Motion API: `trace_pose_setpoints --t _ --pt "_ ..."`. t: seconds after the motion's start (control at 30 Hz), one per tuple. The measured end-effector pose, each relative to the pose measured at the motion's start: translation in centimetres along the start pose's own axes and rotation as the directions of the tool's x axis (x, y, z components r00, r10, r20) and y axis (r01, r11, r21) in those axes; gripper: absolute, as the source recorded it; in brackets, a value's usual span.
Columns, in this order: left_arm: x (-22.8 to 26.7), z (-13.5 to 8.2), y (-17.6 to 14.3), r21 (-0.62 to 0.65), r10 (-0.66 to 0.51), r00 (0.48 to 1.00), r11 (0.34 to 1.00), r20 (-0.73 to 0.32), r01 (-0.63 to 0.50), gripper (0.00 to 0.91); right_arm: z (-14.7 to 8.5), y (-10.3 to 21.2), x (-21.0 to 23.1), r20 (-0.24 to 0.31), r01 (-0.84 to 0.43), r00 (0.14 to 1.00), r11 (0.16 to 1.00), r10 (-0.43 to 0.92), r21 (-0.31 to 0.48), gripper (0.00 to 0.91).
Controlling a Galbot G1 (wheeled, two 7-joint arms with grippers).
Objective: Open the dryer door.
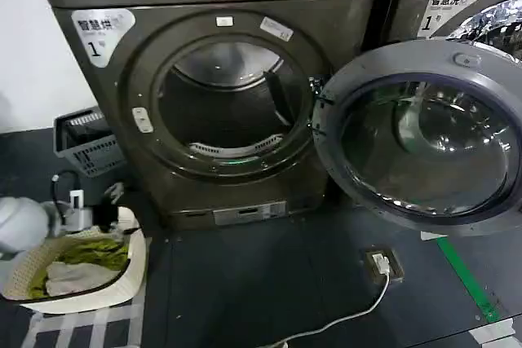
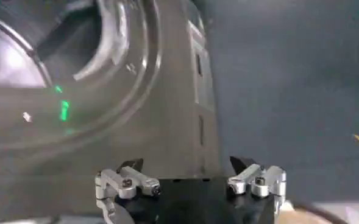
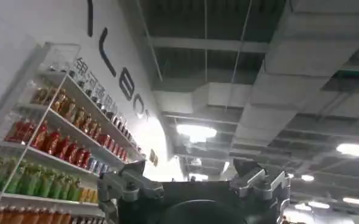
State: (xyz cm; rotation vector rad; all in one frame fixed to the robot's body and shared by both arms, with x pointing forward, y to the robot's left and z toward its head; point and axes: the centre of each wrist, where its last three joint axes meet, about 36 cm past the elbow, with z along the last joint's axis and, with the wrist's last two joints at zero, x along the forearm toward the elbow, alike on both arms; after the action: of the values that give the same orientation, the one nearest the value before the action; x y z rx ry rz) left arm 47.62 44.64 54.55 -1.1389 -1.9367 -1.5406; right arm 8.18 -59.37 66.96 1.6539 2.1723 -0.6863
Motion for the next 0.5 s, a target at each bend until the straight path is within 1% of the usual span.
trace_pose_setpoints --t 0.07,0.17,0.4,0.5 --pt "0.5 0.8 0.4 -0.023 -0.016 0.999 1.0 -0.032 0.015 0.907 -0.1 -0.1 0.0 0.0 -0.002 1.0 1.0 0.002 0.003 0.907" --pt "1.1 2.2 0.9 -0.059 -0.003 0.996 0.998 -0.085 -0.002 0.907 -0.1 -0.2 0.0 0.001 -0.002 1.0 1.0 0.002 0.001 0.907" --pt "2.2 6.8 1.4 -0.079 0.038 0.975 0.995 -0.219 -0.057 0.907 -0.3 -0.1 0.1 0.003 0.0 1.0 1.0 0.0 -0.003 0.907" --pt "2.6 8.4 1.2 -0.079 0.049 0.962 0.994 -0.267 -0.072 0.907 -0.3 -0.2 0.2 0.004 -0.003 1.0 1.0 0.003 -0.003 0.907"
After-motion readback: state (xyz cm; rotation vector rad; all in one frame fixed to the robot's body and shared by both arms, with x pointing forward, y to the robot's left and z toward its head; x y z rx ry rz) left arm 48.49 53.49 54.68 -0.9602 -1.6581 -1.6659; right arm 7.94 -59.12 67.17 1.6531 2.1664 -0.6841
